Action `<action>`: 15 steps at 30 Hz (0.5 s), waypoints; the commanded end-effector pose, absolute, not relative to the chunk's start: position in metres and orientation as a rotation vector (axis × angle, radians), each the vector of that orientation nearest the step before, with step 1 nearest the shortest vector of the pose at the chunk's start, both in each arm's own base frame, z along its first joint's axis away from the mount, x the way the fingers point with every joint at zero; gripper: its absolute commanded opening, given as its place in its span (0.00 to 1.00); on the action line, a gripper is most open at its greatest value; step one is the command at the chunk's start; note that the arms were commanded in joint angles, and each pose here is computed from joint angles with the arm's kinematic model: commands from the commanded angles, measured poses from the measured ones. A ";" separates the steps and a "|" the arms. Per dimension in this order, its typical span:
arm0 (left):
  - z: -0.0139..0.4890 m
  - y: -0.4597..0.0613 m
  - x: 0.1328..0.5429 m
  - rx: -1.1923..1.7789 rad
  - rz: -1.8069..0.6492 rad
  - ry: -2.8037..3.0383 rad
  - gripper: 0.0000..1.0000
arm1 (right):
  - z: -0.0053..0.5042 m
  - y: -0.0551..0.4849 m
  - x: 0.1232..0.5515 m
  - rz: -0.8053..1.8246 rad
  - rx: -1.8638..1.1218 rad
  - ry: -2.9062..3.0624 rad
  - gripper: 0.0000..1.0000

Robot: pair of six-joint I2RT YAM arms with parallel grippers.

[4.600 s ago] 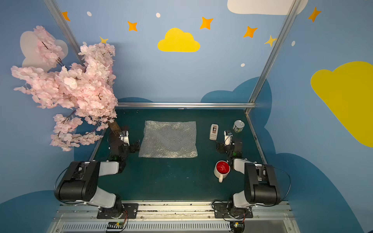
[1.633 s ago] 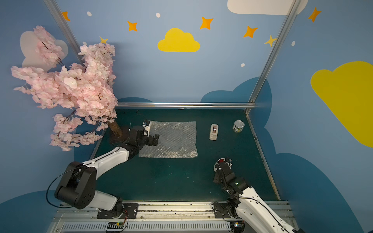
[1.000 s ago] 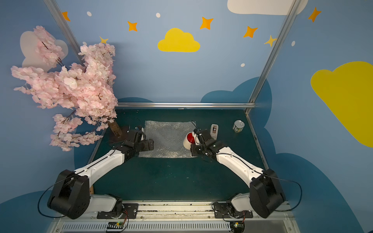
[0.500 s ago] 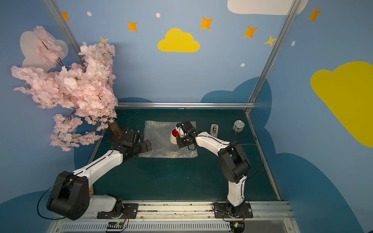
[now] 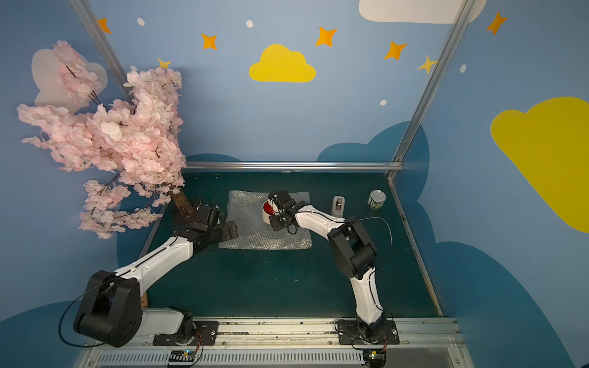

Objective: Wrap mugs in bubble wrap
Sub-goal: Place the mug on the bubble wrap.

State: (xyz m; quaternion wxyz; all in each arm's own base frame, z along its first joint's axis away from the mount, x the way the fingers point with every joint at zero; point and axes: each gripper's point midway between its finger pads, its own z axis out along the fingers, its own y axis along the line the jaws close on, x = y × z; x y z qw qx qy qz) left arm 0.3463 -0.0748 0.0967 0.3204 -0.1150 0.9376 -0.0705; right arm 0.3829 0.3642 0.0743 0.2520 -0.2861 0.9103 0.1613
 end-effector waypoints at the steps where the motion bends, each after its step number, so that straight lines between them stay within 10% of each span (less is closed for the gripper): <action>1: 0.094 -0.074 0.344 -0.300 -0.180 2.487 1.00 | 0.094 0.382 0.400 0.451 -0.774 2.378 0.00; 15: 0.089 -0.074 0.345 -0.327 -0.182 2.510 1.00 | 0.063 0.380 0.394 0.411 -0.828 2.459 0.08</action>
